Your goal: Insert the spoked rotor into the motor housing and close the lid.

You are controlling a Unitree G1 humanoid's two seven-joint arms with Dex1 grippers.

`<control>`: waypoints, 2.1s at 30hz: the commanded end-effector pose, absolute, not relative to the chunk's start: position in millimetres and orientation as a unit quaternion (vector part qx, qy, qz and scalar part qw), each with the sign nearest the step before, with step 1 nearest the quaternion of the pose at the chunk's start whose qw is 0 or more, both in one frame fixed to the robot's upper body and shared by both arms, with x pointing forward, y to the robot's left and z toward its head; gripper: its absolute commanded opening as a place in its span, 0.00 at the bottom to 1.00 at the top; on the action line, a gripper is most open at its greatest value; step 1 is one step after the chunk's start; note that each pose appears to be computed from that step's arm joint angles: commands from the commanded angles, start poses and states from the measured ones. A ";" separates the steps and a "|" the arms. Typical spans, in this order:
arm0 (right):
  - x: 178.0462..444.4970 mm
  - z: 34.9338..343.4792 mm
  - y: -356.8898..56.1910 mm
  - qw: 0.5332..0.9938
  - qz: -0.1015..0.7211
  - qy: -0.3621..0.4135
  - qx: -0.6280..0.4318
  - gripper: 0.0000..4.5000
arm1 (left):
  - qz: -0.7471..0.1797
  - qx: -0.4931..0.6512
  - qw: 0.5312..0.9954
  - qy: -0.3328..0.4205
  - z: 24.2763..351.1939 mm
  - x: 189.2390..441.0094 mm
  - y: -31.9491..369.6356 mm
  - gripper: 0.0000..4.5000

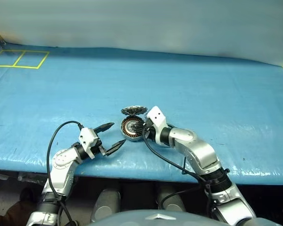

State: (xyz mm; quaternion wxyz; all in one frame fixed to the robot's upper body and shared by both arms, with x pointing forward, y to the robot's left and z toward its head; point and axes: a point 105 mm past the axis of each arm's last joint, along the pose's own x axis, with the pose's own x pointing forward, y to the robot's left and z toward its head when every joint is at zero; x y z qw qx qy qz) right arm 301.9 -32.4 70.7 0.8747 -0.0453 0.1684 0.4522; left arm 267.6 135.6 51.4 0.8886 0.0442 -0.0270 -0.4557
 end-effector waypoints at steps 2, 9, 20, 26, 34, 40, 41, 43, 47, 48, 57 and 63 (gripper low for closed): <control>306.3 85.9 -26.0 0.877 0.459 0.135 -0.045 0.14 | -0.453 0.052 0.889 -0.046 58.3 267.6 134.2 1.00; 305.2 84.7 -22.1 0.873 0.466 0.137 -0.049 0.14 | -0.451 0.053 0.890 -0.045 57.7 267.7 134.3 1.00; 302.2 79.7 -20.6 0.869 0.469 0.145 -0.055 0.14 | -0.448 0.056 0.891 -0.043 55.8 267.8 134.5 1.00; 306.0 75.3 -24.8 0.876 0.454 0.152 -0.065 0.14 | -0.448 0.058 0.891 -0.043 55.7 268.2 134.3 1.00; 301.3 82.3 -20.8 0.870 0.469 0.135 -0.067 0.14 | -0.448 0.058 0.892 -0.039 53.5 267.8 134.7 1.00; 301.8 79.8 -23.7 0.871 0.465 0.141 -0.075 0.14 | -0.447 0.060 0.891 -0.039 53.5 268.2 133.8 1.00; 301.5 80.0 -23.5 0.871 0.465 0.141 -0.075 0.14 | -0.447 0.060 0.892 -0.040 53.5 268.0 133.9 1.00; 301.0 79.5 -23.5 0.870 0.466 0.142 -0.078 0.14 | -0.447 0.061 0.892 -0.039 53.2 267.9 134.2 1.00; 300.2 79.3 -23.6 0.869 0.467 0.140 -0.082 0.31 | -0.447 0.062 0.891 -0.039 53.1 268.1 133.9 1.00; 300.3 79.8 -23.5 0.870 0.467 0.139 -0.082 0.37 | -0.447 0.063 0.891 -0.039 53.2 268.3 133.8 1.00; 299.3 81.9 -22.4 0.871 0.467 0.134 -0.079 0.43 | -0.448 0.065 0.891 -0.037 52.2 268.8 132.8 1.00; 300.9 85.9 -21.9 0.875 0.464 0.127 -0.061 0.22 | -0.448 0.064 0.891 -0.036 51.3 268.2 132.5 1.00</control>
